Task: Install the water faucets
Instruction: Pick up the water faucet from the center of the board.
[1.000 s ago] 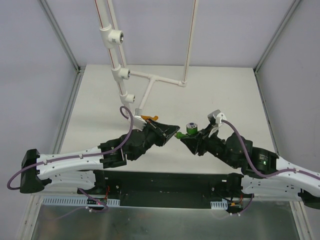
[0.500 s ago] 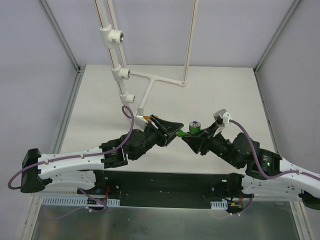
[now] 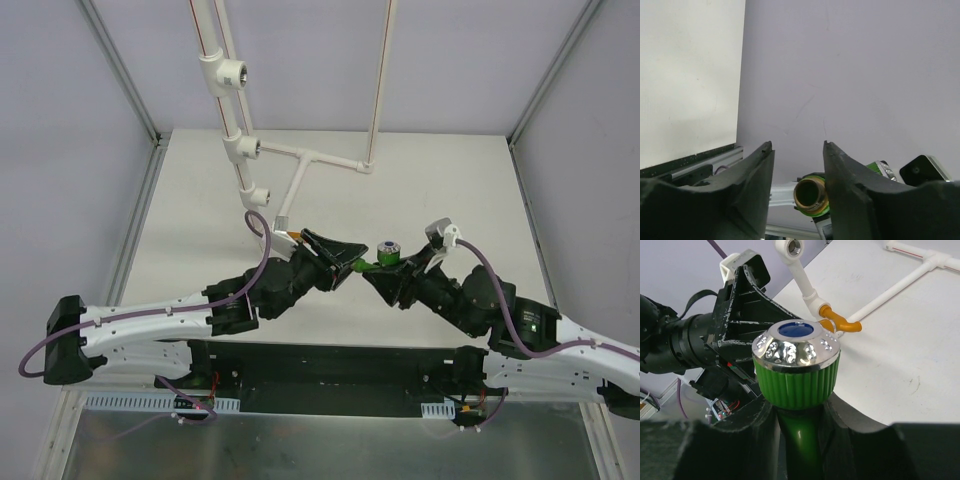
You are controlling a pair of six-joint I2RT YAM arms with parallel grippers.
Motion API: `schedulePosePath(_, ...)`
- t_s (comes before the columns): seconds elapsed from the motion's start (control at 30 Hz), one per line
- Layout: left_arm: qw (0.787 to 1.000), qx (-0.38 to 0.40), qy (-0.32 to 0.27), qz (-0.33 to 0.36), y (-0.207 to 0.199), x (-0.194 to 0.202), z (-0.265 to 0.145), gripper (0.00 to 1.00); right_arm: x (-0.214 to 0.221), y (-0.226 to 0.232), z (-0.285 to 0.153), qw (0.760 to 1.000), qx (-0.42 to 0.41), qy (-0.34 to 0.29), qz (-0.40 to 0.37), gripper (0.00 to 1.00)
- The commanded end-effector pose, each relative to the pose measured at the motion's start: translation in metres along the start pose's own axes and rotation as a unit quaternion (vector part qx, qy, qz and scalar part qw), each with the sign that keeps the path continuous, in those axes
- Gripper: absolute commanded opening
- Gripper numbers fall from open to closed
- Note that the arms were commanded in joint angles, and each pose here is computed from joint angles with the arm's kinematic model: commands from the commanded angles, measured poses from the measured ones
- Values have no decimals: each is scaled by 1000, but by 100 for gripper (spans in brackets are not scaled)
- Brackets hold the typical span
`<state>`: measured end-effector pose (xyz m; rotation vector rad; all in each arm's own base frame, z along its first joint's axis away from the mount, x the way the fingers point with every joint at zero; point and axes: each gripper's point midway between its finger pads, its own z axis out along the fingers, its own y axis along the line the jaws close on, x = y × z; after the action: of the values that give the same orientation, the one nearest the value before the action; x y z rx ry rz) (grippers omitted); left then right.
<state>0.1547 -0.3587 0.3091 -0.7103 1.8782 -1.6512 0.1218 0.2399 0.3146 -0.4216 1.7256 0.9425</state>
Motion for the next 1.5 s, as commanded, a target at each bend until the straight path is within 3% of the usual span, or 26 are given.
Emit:
schedulePosePath(0.0, 998, 28, 49, -18, -20, 21, -3, 49, -11, 7, 8, 1000, -6, -26, 7, 1)
schedulePosePath(0.1, 998, 26, 54, -22, -18, 24, -1, 52, -12, 7, 9, 1000, -5, -29, 5, 1)
schedulePosePath(0.23, 997, 31, 57, -28, -21, 26, 1, 40, -8, 5, 11, 1000, 0, -24, 0, 2)
schedulePosePath(0.47, 997, 39, 64, -34, -27, 29, 1, 32, 8, -2, 19, 1000, 17, -2, -19, 1)
schedulePosePath(0.7, 995, 44, 72, -48, -27, 33, 3, 55, 9, -3, 22, 1000, 21, -8, -21, 1)
schedulePosePath(0.83, 994, 47, 78, -53, -29, 35, 4, 59, 11, -4, 23, 999, 22, -8, -24, 1)
schedulePosePath(1.0, 995, 45, 76, -54, -27, 35, 4, 31, 12, -5, 22, 999, 22, -8, -23, 1)
schedulePosePath(1.07, 995, 43, 71, -54, -26, 33, 4, 31, 11, -6, 20, 1000, 21, -10, -20, 1)
schedulePosePath(1.13, 996, 43, 63, -54, -25, 29, 2, 36, 9, -6, 17, 1000, 18, -14, -17, 1)
schedulePosePath(1.2, 996, 40, 55, -52, -23, 24, 0, 57, 6, -6, 13, 1000, 15, -19, -15, 1)
schedulePosePath(1.27, 997, 39, 44, -50, -23, 18, -3, 65, 4, -7, 9, 1000, 12, -21, -14, 1)
schedulePosePath(1.4, 998, 43, 28, -42, -25, 8, -9, 69, 4, -8, 4, 1000, 8, -20, -11, 1)
schedulePosePath(1.47, 998, 45, 22, -41, -26, 5, -11, 62, 6, -9, 4, 1000, 10, -19, -11, 1)
